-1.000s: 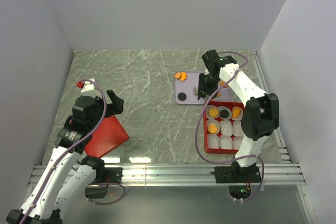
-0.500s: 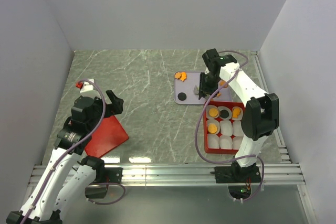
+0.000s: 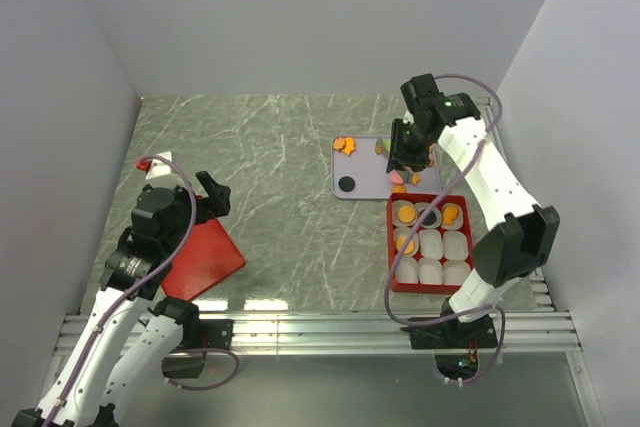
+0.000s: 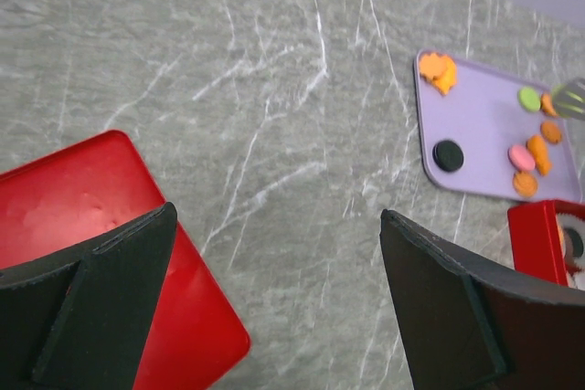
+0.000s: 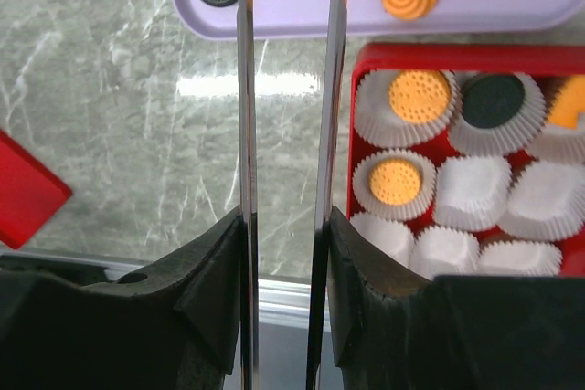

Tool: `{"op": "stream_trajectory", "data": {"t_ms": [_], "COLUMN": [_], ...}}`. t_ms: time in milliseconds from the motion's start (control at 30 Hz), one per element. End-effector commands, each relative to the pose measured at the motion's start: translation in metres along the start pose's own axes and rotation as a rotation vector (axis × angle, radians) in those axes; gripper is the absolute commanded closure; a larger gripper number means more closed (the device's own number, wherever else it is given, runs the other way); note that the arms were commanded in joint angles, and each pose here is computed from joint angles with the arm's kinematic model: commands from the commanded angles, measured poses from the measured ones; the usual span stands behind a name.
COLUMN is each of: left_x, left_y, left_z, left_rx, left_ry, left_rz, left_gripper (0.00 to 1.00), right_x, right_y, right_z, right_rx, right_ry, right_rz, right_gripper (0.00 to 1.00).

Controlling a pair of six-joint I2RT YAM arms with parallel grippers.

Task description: Pack the cookies

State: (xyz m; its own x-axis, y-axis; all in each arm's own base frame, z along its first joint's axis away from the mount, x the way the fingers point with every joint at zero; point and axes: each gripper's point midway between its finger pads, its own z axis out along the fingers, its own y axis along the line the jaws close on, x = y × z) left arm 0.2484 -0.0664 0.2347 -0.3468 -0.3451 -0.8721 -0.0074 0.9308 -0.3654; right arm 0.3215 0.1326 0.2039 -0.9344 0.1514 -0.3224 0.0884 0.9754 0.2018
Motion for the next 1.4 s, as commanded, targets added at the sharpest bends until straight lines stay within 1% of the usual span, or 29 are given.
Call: {"op": "stream_trajectory", "data": {"t_ms": [0, 133, 200, 233, 367, 400, 433, 667, 800, 867, 967, 1000, 1200, 1367], "left_x": [-0.02, -0.025, -0.024, -0.023, -0.019, -0.016, -0.015, -0.013, -0.014, -0.014, -0.013, -0.013, -0.012, -0.01], "left_y": [0.003, 0.003, 0.002, 0.003, 0.001, -0.003, -0.005, -0.008, -0.011, -0.013, -0.012, -0.012, -0.014, -0.017], "left_z": [-0.004, -0.007, -0.008, -0.008, -0.008, -0.008, -0.007, -0.008, -0.011, -0.012, -0.011, -0.011, -0.011, -0.011], "left_rx": [-0.027, -0.028, -0.018, -0.022, -0.009, 0.016, 0.026, 0.052, 0.073, 0.083, 0.076, 0.077, 0.092, 0.108], "left_ry": [-0.091, -0.119, -0.118, -0.116, -0.098, -0.084, -0.078, -0.063, -0.073, -0.072, -0.065, -0.063, -0.058, -0.049], "left_rz": [-0.035, -0.054, -0.056, -0.057, -0.062, -0.051, -0.035, -0.006, 0.001, 0.007, 0.01, 0.012, 0.02, 0.027], "left_gripper": [0.01, 0.01, 0.01, 0.01, 0.01, 0.01, 0.01, 0.0, 0.01, 0.01, 0.01, 0.01, 0.01, 0.01], "right_x": [0.002, 0.02, 0.031, 0.037, 0.068, 0.077, 0.082, 0.126, 0.152, 0.159, 0.173, 0.18, 0.197, 0.205], "right_y": [-0.005, -0.02, -0.028, -0.031, -0.044, -0.047, -0.048, -0.062, -0.074, -0.077, -0.082, -0.084, -0.09, -0.096], "right_z": [-0.046, -0.068, -0.072, -0.08, -0.085, -0.083, -0.089, -0.102, -0.098, -0.099, -0.091, -0.083, -0.068, -0.059], "right_rx": [-0.005, 0.011, 0.033, 0.025, 0.033, 0.037, 0.022, -0.002, 0.013, 0.002, 0.01, 0.021, 0.037, 0.065], "right_ry": [-0.103, -0.136, -0.132, -0.15, -0.119, -0.101, -0.122, -0.126, -0.112, -0.126, -0.111, -0.085, -0.05, -0.031], "right_rz": [-0.007, -0.008, -0.006, -0.003, 0.014, 0.025, 0.03, 0.132, 0.191, 0.214, 0.269, 0.297, 0.363, 0.382], "right_gripper": [0.59, 0.59, 0.59, 0.59, 0.59, 0.59, 0.59, 0.59, 0.59, 0.59, 0.59, 0.59, 0.59, 0.58]}}
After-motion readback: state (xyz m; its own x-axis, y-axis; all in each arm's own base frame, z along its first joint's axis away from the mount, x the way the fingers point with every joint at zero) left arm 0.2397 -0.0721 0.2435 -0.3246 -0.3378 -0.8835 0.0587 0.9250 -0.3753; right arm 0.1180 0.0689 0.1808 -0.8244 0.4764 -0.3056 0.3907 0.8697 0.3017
